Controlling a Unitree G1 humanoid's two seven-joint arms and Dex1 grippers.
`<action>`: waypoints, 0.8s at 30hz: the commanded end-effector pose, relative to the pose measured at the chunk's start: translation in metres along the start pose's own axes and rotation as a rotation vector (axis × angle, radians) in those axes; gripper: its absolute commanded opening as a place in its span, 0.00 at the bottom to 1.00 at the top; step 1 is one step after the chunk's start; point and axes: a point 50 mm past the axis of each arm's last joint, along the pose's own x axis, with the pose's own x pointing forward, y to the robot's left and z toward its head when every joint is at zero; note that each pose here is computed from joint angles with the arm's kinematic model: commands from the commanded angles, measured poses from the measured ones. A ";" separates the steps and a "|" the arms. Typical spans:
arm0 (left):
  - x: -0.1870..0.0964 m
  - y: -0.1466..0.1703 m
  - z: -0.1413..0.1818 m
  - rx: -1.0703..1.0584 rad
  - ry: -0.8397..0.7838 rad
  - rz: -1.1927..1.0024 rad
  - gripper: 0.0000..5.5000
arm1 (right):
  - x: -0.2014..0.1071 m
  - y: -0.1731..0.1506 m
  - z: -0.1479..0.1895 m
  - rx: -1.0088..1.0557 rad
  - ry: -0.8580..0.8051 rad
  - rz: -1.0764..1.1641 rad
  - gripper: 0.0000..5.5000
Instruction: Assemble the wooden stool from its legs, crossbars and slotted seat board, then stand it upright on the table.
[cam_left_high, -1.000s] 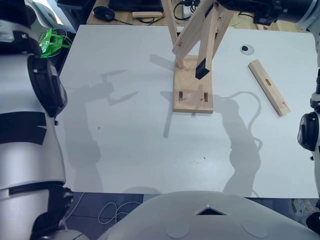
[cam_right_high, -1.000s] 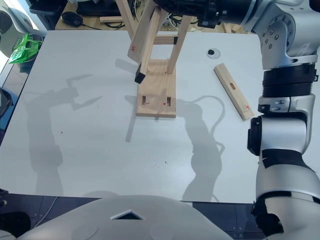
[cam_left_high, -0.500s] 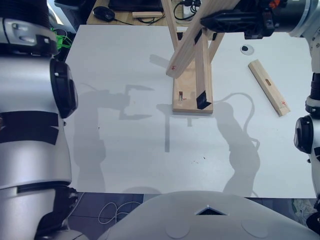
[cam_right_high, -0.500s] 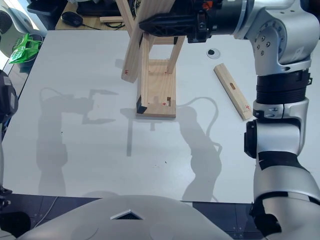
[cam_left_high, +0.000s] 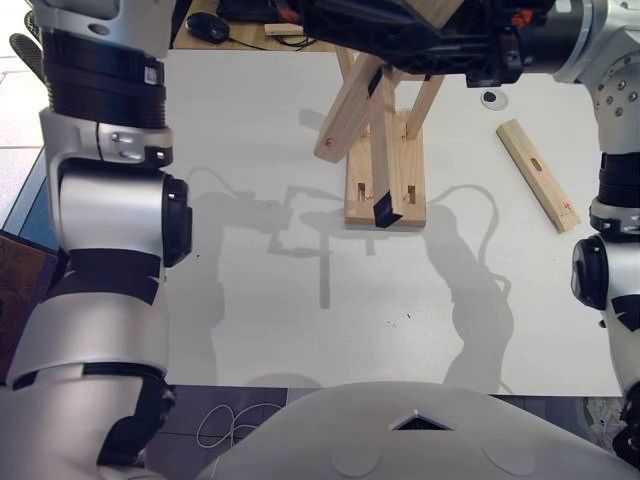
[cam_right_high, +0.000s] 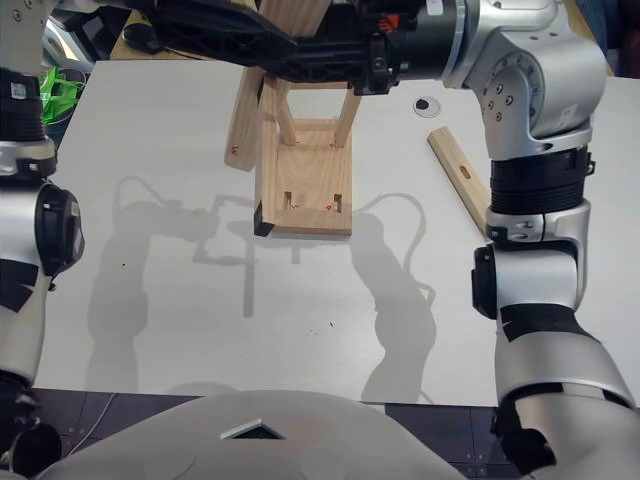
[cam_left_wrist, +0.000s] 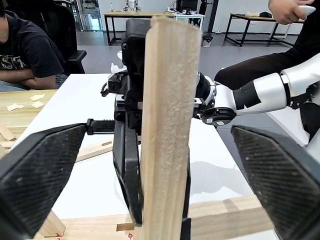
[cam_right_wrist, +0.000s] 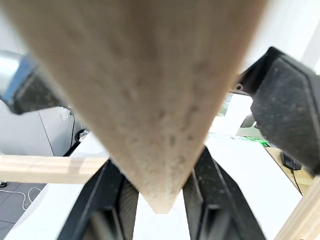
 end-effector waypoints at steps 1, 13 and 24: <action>0.010 -0.002 -0.002 -0.009 0.008 -0.017 0.85 | 0.002 0.002 0.000 -0.004 -0.005 0.004 0.19; 0.015 -0.005 -0.007 -0.022 0.040 -0.010 0.54 | 0.000 0.007 -0.006 0.028 0.000 0.002 0.19; 0.019 -0.008 -0.016 0.031 0.186 -0.057 0.23 | 0.001 0.020 -0.016 0.094 0.015 0.041 0.19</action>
